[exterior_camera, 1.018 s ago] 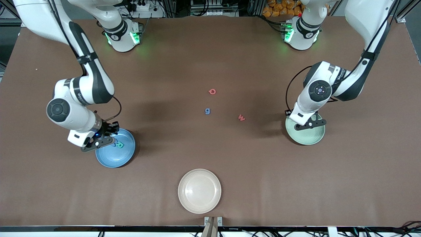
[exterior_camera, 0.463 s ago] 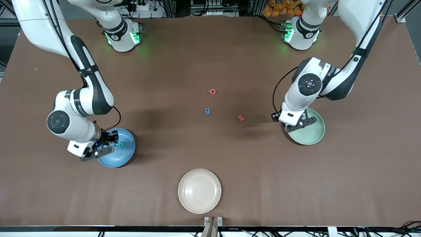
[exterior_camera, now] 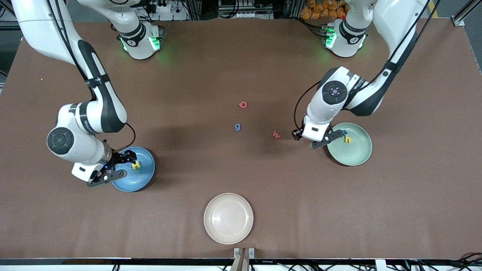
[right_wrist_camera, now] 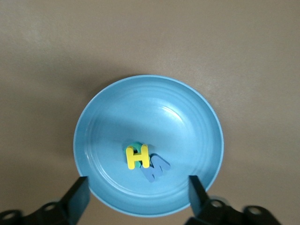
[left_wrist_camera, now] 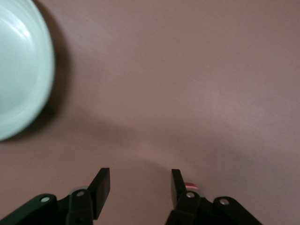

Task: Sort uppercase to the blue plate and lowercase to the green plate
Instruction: 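Grasp the pink w with the left gripper while the right gripper releases the H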

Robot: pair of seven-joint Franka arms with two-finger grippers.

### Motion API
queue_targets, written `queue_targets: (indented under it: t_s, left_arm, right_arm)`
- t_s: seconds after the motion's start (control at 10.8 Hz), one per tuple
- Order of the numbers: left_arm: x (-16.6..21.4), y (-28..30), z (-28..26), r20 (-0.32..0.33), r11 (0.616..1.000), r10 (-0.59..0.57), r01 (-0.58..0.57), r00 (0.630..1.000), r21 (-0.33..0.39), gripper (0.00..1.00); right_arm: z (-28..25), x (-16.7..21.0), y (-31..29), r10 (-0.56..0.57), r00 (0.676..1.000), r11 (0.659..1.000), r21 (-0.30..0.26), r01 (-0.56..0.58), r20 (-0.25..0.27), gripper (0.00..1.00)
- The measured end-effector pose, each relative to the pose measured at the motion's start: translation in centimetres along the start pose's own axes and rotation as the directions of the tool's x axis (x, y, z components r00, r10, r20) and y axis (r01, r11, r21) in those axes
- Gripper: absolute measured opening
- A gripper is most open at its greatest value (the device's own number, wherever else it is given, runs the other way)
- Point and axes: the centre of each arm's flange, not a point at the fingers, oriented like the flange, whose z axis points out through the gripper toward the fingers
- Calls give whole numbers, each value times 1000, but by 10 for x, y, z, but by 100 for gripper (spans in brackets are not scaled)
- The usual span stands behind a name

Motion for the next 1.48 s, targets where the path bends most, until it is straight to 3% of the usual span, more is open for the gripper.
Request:
queue_targets:
  t_s: [0.46,0.83,1.48]
  left_arm:
    - [-43,31,27,39,998,-31,33,999,-49,61]
    - [-50,38,51,17,998,-56,56,998,-36,61]
    - [-48,43,76,34,998,-52,53,998,-28,61]
  right_arm:
    - [-64,-7,-36,-22,998,1000,9,21,57,100]
    - [-118,-17,-93,88,995,996,-1,-88,56,100]
    - [-142,-37,-263,168,982,986,3,-169,85,100]
